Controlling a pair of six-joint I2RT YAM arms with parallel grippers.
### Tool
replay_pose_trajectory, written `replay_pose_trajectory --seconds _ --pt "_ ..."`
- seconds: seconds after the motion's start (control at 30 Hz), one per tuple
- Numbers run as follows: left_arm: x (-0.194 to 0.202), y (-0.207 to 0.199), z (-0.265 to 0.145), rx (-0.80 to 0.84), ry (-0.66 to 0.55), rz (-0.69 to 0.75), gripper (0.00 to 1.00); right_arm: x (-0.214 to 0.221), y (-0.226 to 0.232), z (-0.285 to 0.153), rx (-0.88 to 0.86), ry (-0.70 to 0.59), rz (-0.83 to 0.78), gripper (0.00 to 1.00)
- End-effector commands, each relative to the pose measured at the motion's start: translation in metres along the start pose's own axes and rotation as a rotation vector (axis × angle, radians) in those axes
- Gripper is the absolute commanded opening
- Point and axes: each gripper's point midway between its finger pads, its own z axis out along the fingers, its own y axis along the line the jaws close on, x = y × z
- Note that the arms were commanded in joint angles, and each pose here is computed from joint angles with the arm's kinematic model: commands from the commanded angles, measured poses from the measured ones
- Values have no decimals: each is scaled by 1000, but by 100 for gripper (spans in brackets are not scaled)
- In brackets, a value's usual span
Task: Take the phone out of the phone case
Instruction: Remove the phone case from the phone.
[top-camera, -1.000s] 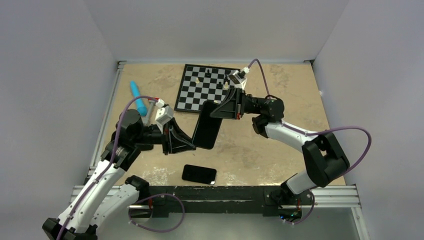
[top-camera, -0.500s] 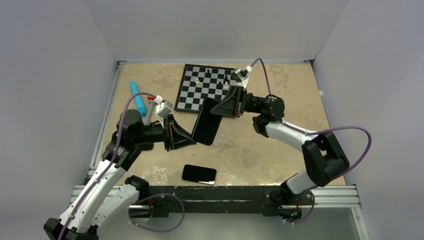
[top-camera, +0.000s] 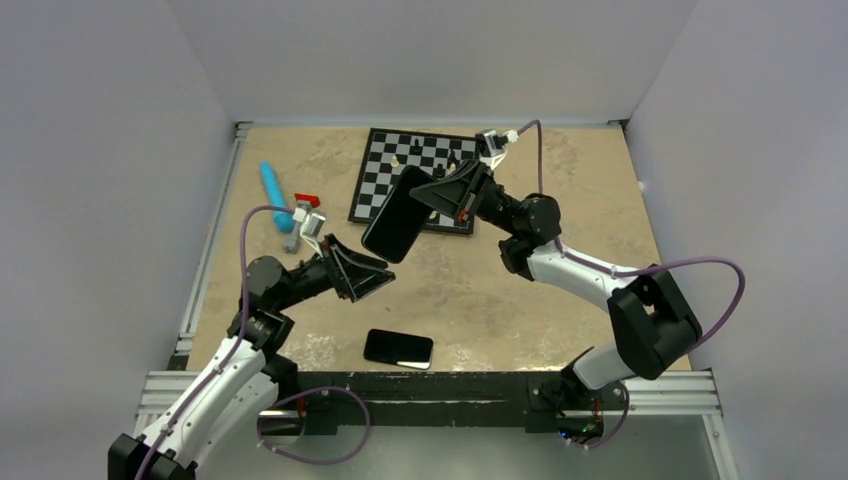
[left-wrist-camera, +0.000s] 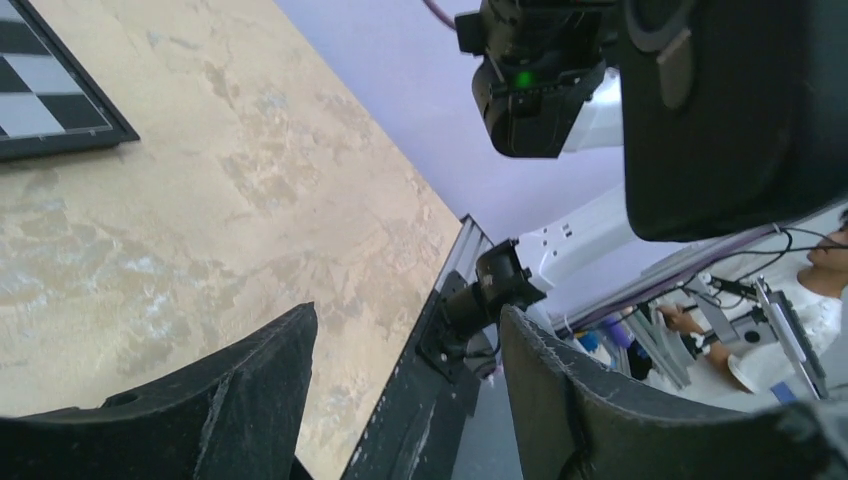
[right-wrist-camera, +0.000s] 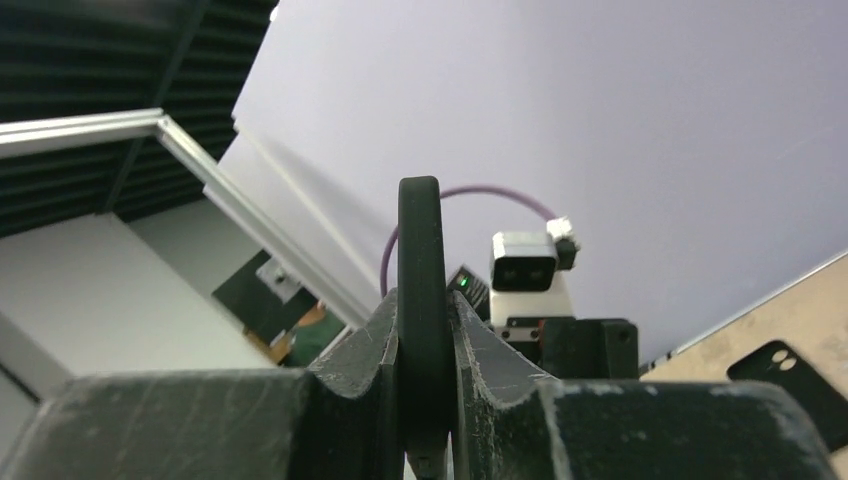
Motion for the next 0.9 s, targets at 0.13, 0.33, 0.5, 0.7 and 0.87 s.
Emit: replay_pose_trajectory --seconds 0.13,0.33,0.5,0.7,0.87 --pt "-50 -35 2 155 -249 79 71 -41 -7 1 93 -229 -94 0" --pt "-55 -29 8 148 -269 67 75 -38 -12 0 116 -229 -103 0" --pt "-64 -28 11 159 -308 46 60 -35 -15 1 114 -225 -90 0" --pt "-71 -31 14 172 -317 49 43 -30 -14 1 108 -226 -78 0" --pt "-65 -32 17 188 -287 45 41 -33 -16 0 118 -252 -82 0"
